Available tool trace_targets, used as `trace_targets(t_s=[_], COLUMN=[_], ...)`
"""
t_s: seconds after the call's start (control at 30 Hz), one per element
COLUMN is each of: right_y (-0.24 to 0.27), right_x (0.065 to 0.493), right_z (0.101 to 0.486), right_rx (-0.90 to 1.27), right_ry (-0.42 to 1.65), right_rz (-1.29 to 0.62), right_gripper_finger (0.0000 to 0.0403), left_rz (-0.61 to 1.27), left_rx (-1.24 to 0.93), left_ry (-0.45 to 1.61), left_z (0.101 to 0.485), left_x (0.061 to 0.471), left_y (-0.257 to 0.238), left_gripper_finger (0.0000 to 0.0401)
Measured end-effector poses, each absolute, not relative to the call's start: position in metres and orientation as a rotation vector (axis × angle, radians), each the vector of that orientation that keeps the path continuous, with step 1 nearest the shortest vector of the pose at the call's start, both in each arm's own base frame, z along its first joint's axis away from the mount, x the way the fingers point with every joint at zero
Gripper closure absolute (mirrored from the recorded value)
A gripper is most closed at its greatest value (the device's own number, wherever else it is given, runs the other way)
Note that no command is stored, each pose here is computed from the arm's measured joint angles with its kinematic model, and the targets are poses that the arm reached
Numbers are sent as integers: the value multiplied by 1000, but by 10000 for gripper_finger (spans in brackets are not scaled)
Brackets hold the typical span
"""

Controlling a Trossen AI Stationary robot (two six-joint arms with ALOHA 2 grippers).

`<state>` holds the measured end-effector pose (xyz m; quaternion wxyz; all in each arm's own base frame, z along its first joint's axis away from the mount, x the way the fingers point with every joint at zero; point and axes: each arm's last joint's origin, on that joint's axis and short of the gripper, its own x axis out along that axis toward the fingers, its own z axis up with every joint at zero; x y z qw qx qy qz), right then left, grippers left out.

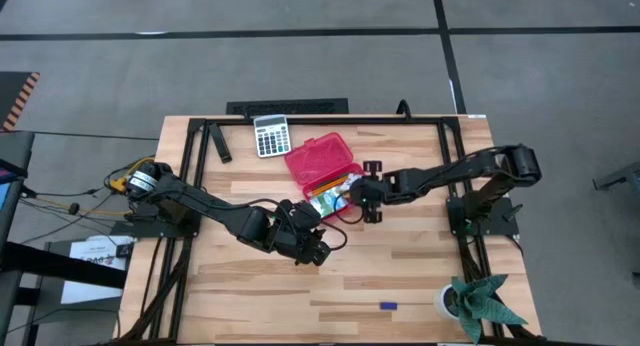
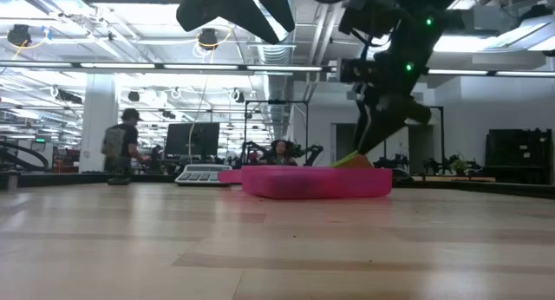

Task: Pack school essentials
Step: Put the green sticky notes into the red supply box

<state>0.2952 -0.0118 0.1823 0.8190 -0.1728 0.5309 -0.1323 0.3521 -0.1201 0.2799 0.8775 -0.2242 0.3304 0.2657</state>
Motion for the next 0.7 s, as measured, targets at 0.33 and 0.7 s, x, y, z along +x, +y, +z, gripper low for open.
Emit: trace_targets(t_s=[0.33, 0.7], right_y=[-1, -58], right_x=[286, 245], right_z=[226, 214], right_rx=[-194, -39], right_ry=[1063, 1056], right_rz=[-76, -359], right_gripper_finger=[194, 216], left_rz=[546, 558], left_rx=[-471, -438], left_ry=[700, 680], left_z=[279, 280], left_x=[352, 350], left_y=[-120, -124], left_gripper_finger=[292, 292])
